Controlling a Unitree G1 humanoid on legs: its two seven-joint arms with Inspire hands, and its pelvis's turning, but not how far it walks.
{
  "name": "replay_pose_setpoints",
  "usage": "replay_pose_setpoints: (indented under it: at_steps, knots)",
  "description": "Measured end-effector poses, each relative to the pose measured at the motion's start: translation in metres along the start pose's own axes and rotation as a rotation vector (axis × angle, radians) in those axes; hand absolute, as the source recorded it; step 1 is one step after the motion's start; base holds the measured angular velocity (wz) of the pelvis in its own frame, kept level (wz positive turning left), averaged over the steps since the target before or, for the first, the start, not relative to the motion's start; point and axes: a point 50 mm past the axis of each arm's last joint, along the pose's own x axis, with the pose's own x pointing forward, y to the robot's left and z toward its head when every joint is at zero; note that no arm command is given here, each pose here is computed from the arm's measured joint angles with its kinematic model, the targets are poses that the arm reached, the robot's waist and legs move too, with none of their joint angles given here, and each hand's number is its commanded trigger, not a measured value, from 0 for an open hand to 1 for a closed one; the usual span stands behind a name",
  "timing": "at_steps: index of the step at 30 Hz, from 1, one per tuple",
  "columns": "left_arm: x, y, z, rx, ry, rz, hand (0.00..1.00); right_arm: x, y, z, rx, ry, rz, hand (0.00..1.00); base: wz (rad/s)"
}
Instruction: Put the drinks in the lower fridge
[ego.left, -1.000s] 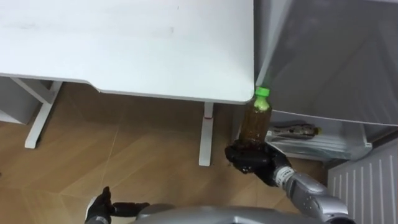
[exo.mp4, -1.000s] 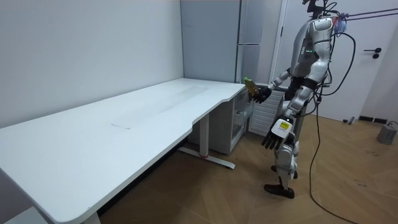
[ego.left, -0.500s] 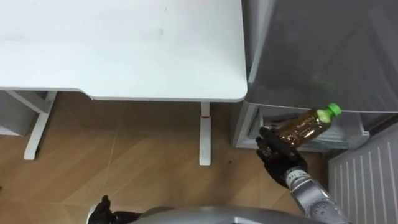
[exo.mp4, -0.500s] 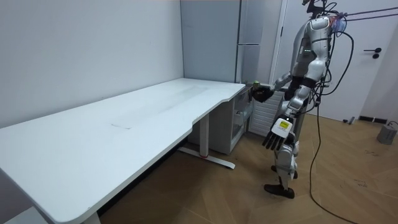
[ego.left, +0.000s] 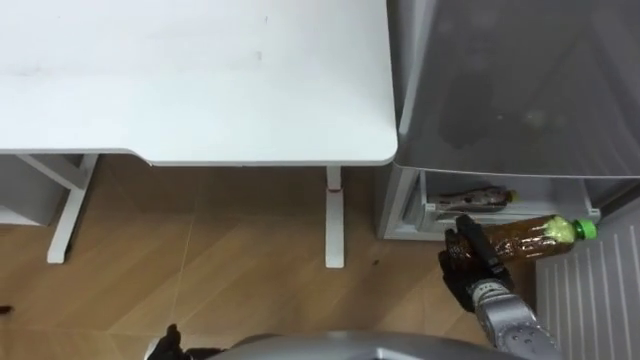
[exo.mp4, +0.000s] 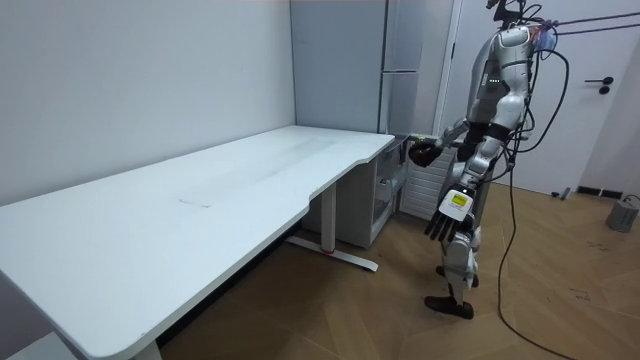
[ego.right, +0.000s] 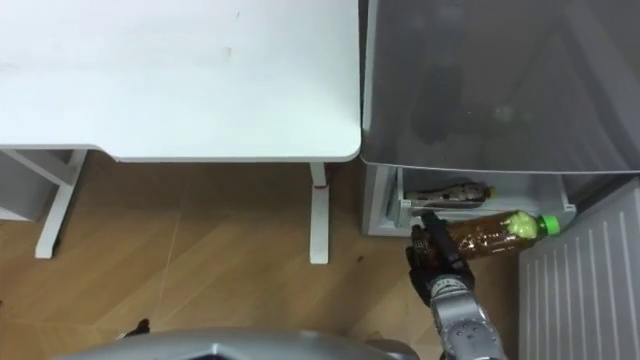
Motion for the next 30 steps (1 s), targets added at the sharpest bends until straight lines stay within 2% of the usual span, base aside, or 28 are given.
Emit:
replay_pose_setpoints:
  at_steps: [8,30]
  knots:
    - [-0.002,0.001,-0.008,0.047,0.023,0.003,0.0,0.001,-0.01,0.007,0.131,-0.029,-0.047,1.0,-0.05]
    - [-0.003,0.004,-0.012,0.094,0.033,-0.004,0.0,0.002,-0.008,0.004,0.145,-0.021,-0.028,1.0,0.0]
